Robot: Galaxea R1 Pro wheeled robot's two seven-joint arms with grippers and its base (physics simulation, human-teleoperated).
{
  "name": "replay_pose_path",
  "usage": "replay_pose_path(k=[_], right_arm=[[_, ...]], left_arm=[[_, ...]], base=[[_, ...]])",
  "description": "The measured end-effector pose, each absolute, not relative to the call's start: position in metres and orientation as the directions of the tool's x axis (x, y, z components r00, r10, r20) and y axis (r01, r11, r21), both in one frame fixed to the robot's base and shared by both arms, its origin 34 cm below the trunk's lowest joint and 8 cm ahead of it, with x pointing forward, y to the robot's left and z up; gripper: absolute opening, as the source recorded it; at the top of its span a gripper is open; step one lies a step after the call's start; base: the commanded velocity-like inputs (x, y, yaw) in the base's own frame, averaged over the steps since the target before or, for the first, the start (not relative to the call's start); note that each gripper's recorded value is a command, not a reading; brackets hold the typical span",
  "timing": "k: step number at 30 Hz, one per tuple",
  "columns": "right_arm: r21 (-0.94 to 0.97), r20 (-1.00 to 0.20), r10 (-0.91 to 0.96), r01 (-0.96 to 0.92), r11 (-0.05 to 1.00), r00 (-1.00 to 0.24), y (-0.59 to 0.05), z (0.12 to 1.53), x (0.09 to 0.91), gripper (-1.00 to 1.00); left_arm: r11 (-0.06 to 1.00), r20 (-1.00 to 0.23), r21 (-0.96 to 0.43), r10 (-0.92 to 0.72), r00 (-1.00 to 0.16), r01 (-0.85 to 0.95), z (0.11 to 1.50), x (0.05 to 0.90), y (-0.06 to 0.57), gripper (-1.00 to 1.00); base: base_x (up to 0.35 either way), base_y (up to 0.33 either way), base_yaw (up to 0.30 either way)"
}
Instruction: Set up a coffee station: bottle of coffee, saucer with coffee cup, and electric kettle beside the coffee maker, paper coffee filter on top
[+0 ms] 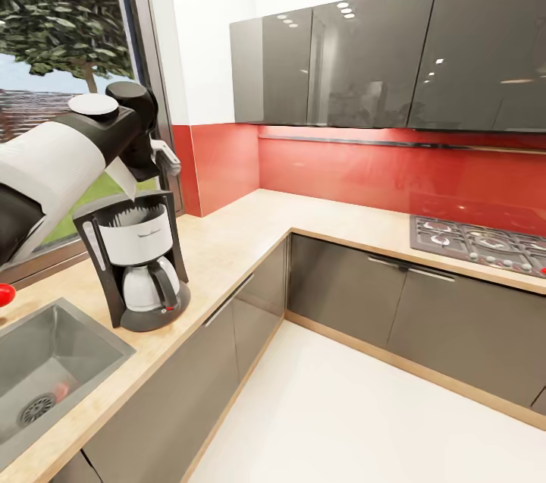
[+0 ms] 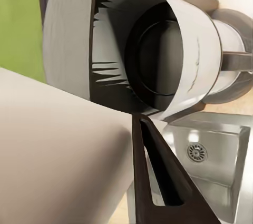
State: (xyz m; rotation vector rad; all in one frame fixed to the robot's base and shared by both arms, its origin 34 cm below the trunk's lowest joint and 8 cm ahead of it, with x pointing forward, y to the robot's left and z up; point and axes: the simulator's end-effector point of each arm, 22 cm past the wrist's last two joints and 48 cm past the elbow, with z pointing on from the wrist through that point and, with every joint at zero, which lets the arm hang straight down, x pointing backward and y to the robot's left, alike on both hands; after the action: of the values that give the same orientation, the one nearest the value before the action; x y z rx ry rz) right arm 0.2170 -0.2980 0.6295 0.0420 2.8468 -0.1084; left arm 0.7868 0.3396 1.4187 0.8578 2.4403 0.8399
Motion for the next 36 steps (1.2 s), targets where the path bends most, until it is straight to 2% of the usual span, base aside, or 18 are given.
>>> replay_pose_path(k=[11,36], right_arm=[[-0.070,-0.289,0.018,0.040,0.997,-0.957,-0.298,0.629,0.217,1.00],[-0.072,-0.291,0.018,0.041,0.997,-0.957,-0.299,0.630,0.218,1.00]], left_arm=[[0.600,-0.163,0.696,0.668,-0.726,0.396,1.410,0.794,0.347,-1.00],[0.577,-0.125,0.715,0.662,-0.739,0.395,1.382,0.798,0.359,-1.00]], base=[[0.120,0.000,0.000],[0.004,0.000,0.000]])
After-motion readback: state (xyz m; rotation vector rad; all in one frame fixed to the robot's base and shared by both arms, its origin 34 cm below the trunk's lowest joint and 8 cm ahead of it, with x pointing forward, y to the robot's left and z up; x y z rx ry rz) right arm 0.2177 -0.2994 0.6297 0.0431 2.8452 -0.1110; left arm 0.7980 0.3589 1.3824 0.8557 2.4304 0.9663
